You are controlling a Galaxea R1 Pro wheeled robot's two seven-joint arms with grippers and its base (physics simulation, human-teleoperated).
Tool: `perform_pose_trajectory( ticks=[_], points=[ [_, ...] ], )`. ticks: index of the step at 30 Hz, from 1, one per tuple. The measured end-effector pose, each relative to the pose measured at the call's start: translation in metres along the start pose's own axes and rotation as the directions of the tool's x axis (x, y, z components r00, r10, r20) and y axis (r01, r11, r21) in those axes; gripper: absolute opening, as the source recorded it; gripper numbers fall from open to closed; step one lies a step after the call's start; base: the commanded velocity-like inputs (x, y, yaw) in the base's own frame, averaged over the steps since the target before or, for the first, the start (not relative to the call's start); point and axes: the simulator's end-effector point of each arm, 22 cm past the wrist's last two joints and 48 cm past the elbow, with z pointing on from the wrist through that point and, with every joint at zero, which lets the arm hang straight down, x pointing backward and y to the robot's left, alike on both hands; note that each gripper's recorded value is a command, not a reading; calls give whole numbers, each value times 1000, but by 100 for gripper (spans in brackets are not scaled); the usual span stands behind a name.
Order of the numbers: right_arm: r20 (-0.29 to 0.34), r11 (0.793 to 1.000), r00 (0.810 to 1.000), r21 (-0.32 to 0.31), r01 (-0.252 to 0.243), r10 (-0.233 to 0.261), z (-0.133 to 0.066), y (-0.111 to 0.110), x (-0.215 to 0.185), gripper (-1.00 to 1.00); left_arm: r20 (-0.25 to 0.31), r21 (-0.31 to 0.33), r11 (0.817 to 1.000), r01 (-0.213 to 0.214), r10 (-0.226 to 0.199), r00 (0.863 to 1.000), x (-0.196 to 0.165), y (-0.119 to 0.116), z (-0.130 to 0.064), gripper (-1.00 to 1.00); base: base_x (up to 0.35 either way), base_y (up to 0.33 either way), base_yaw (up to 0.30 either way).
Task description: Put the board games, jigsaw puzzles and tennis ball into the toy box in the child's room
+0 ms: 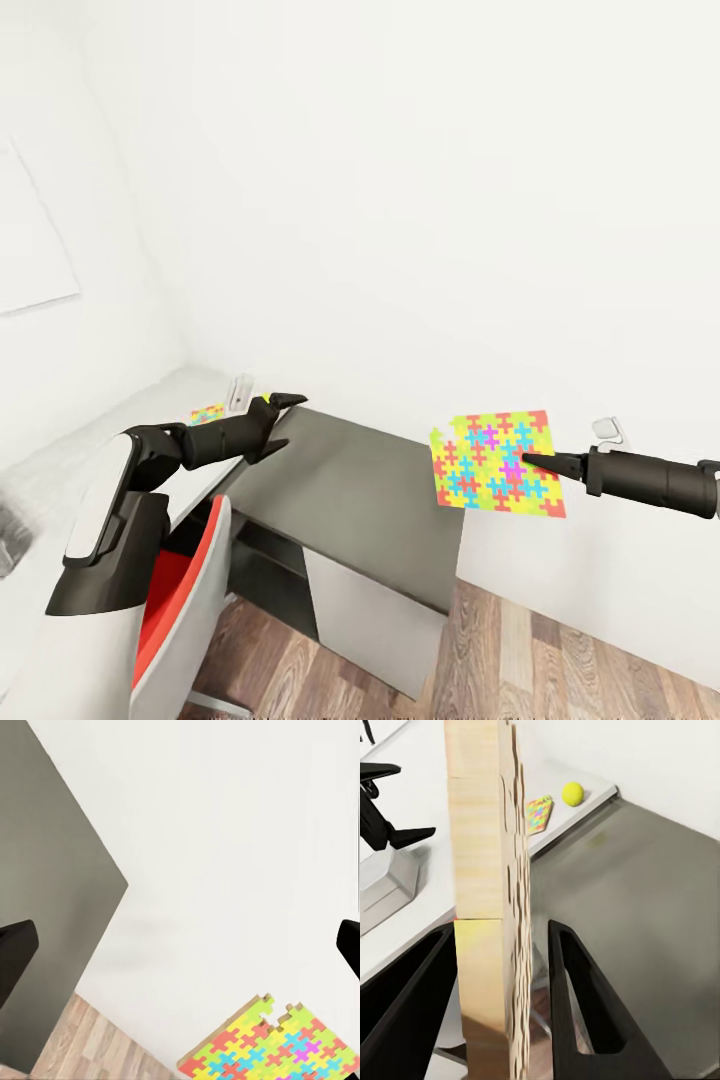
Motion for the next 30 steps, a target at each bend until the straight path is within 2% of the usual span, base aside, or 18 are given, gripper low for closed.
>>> perform_pose_trajectory(
  ticks=[6, 10, 14, 24, 27, 30],
  points=[
    [7, 1000, 1000, 0, 8, -8, -3, 3, -4, -100, 3, 6, 1000, -6, 6, 1000, 0, -5, -3, 100, -296, 130, 0],
    [1, 999, 999, 30, 32, -32, -15, -2, -11, -100, 4, 10, 1000, -12, 12, 1000, 1, -9, -5, 100, -186, 147, 37],
    [-4, 998, 999, 46, 48, -47, -25, -4, -17, -100, 4, 15, 1000, -16, 16, 1000, 3, -12, -6, 100, -46, 37, 183],
    [0, 997, 998, 46, 55, -55, -28, -1, -20, -100, 16, 19, 1000, -17, 17, 1000, 0, -15, -11, 100, -4, 3, 242],
    [5, 998, 999, 47, 50, -50, -30, -2, -19, -100, 18, 17, 1000, -15, 15, 1000, -1, -15, -11, 100, 0, 62, 65],
    [36, 997, 998, 61, 46, -48, -38, -5, -26, -100, 16, 19, 1000, -17, 17, 1000, 0, -16, -11, 100, 14, 160, 10]
  ],
)
